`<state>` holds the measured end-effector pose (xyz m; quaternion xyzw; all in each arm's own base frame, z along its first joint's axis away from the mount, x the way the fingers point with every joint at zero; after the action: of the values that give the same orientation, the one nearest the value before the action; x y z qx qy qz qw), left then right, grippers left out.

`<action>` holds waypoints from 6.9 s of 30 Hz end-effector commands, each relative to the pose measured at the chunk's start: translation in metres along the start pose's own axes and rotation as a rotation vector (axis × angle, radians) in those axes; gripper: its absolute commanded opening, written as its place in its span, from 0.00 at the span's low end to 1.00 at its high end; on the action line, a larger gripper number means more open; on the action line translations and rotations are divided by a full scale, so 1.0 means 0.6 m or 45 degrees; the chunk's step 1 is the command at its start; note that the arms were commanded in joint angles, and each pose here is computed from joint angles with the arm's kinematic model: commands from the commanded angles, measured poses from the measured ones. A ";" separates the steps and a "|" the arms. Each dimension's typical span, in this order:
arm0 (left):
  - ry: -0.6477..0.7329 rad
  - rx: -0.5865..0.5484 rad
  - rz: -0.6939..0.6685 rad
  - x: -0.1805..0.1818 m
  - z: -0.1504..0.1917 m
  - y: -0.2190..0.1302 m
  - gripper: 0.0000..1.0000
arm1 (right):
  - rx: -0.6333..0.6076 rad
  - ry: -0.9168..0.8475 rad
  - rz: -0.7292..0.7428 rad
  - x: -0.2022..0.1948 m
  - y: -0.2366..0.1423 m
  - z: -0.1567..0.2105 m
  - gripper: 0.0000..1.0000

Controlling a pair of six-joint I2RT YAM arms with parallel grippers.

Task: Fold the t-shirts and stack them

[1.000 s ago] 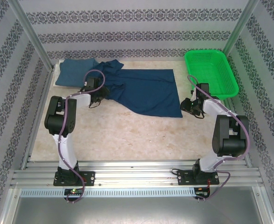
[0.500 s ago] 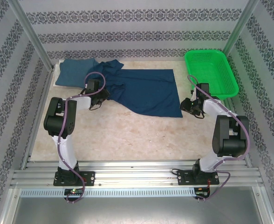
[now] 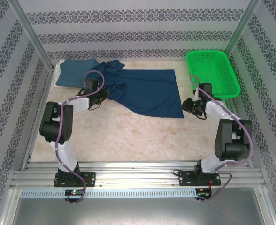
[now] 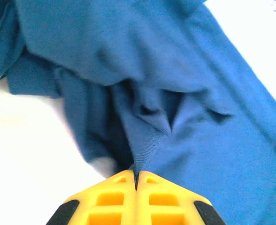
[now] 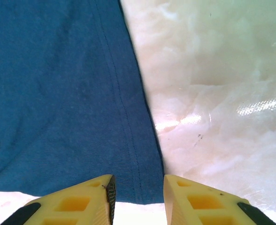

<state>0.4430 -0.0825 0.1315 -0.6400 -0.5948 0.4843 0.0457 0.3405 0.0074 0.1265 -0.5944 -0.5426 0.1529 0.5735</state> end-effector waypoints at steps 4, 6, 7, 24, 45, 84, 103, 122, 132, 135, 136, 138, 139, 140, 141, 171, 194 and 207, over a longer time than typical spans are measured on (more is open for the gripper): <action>0.000 -0.089 0.263 -0.102 0.000 -0.127 0.00 | -0.003 -0.009 -0.032 0.002 -0.010 0.006 0.33; 0.001 -0.069 0.283 -0.110 0.022 -0.147 0.00 | 0.002 -0.006 -0.037 0.002 -0.010 0.007 0.33; -0.003 -0.056 0.296 -0.113 0.036 -0.155 0.00 | 0.006 -0.006 -0.041 0.002 -0.009 0.009 0.33; 0.158 0.359 0.317 -0.101 0.265 -0.134 0.20 | -0.016 -0.001 -0.073 0.014 -0.025 0.010 0.35; 0.242 0.303 -0.123 0.027 0.159 -0.145 0.62 | 0.022 -0.027 -0.034 0.009 -0.023 0.029 0.36; 0.279 0.245 -0.197 0.045 0.123 -0.126 0.00 | 0.119 0.223 0.081 -0.057 0.069 0.059 0.47; 0.227 0.170 -0.129 0.052 0.093 -0.158 0.00 | 0.104 0.202 0.056 -0.027 0.066 0.018 0.45; 0.181 0.171 -0.118 0.075 0.092 -0.158 0.00 | 0.173 0.181 0.085 -0.029 0.071 0.025 0.44; 0.162 0.158 -0.123 0.086 0.084 -0.164 0.00 | 0.246 0.136 0.154 -0.039 0.066 0.050 0.45; 0.163 0.155 -0.115 0.085 0.084 -0.165 0.00 | 0.255 0.132 0.152 -0.038 0.072 0.049 0.45; 0.160 0.154 -0.116 0.085 0.083 -0.165 0.00 | 0.262 0.127 0.151 -0.035 0.075 0.050 0.44; 0.157 0.157 -0.118 0.088 0.085 -0.166 0.00 | 0.272 0.106 0.170 -0.030 0.080 0.052 0.41; 0.155 0.155 -0.118 0.089 0.085 -0.167 0.00 | 0.274 0.094 0.183 -0.029 0.081 0.053 0.39; 0.153 0.153 -0.119 0.090 0.084 -0.167 0.00 | 0.275 0.093 0.185 -0.030 0.082 0.053 0.37; 0.150 0.154 -0.120 0.092 0.084 -0.168 0.00 | 0.278 0.095 0.195 -0.032 0.082 0.053 0.33; 0.095 -0.440 0.128 0.002 -0.096 -0.523 0.00 | -0.423 0.102 -0.071 0.016 -0.317 -0.041 0.00; 0.196 -0.591 0.486 -0.176 -0.467 -0.371 0.00 | -0.556 -0.143 -0.528 0.260 -0.390 -0.366 0.00; 0.217 -0.837 0.686 -0.222 -0.559 -0.449 0.00 | -0.880 -0.203 -1.088 0.299 -0.494 -0.468 0.00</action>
<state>0.5348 0.0558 0.5024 -0.7752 -0.5311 0.2716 -0.2079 0.5220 -0.0714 0.4748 -0.4983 -0.7408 -0.1990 0.4041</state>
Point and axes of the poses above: each hand's point on the last joint's axis, 136 mm out from that joint toward the fingers, its own y axis out along the fingers, its own x axis along the line the jaws close on, z = x × y, the point moved 6 cm from there along -y, back along the fingers, and after that the axes turned 9 degrees about y, right-handed, at the moved point
